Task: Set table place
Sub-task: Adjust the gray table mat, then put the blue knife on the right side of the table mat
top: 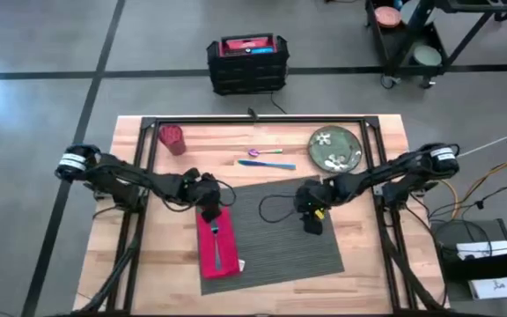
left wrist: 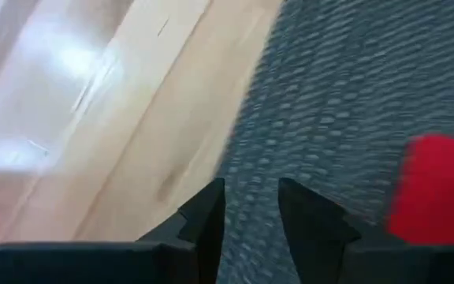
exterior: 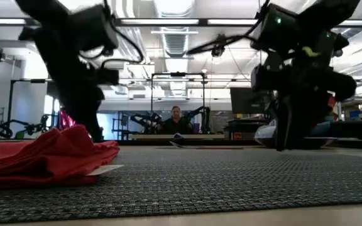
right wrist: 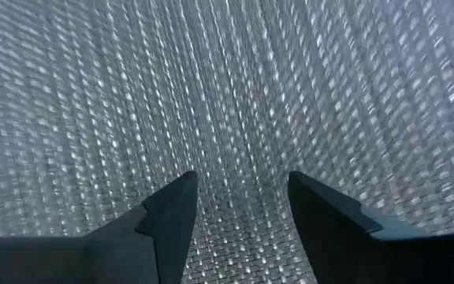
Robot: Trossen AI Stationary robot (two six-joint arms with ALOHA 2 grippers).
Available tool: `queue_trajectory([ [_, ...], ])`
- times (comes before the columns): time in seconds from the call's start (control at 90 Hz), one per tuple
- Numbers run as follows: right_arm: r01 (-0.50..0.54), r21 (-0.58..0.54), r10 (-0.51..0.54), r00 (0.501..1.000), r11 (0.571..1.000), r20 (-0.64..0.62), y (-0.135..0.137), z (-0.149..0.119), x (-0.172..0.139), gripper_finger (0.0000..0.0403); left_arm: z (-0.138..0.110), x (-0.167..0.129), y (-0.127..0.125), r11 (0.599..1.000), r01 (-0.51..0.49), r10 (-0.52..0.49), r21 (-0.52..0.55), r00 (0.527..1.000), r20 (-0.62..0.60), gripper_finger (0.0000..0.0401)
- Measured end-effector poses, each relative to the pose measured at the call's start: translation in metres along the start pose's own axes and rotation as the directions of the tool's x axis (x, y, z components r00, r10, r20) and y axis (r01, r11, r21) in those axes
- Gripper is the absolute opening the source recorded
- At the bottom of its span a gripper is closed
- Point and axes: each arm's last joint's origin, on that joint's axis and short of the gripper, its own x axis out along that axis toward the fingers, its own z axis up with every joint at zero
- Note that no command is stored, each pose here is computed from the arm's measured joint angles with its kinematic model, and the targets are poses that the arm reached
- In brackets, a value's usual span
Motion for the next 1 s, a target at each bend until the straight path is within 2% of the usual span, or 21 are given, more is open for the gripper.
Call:
queue_trajectory([
  [0.178, 0.015, 0.117, -0.014, 1.0, 0.993, -0.015, 0.001, 0.0, 0.007, 0.0171, -0.012, 0.011, 0.011, 1.0, -0.024, 0.024, -0.002, 0.999, -0.026, 0.009],
  [0.322, 0.02, 0.167, -0.019, 1.0, 0.986, -0.007, 0.006, -0.001, 0.007, 0.0165, -0.019, 0.017, 0.011, 1.0, 0.004, -0.004, 0.015, 1.0, -0.003, 0.008],
  [0.478, -0.014, 0.214, 0.013, 1.0, 0.977, 0.005, 0.015, -0.002, 0.008, 0.0159, -0.02, 0.02, 0.017, 1.0, -0.013, 0.013, 0.005, 1.0, -0.005, 0.0076],
  [0.711, -0.045, 0.189, 0.044, 0.999, 0.981, 0.009, 0.024, 0.002, 0.004, 0.0148, -0.011, 0.013, 0.019, 0.999, -0.02, 0.021, 0.042, 1.0, -0.02, 0.0076],
  [0.833, -0.057, 0.106, 0.053, 0.998, 0.993, 0.043, 0.027, 0.022, -0.023, 0.0143, 0.014, -0.011, 0.017, 0.999, 0.005, -0.006, 0.033, 1.0, 0.029, 0.0076],
  [0.9, -0.017, 0.05, 0.015, 0.999, 0.999, 0.052, 0.022, 0.033, -0.044, 0.0141, 0.026, -0.025, 0.017, 0.999, 0.016, -0.019, 0.051, 0.998, 0.056, 0.0077],
  [1.0, 0.106, -0.005, -0.104, 0.989, 0.994, 0.109, 0.007, 0.055, -0.069, 0.014, 0.044, -0.043, 0.017, 0.996, 0.044, -0.054, 0.073, 0.989, 0.138, 0.0077],
])
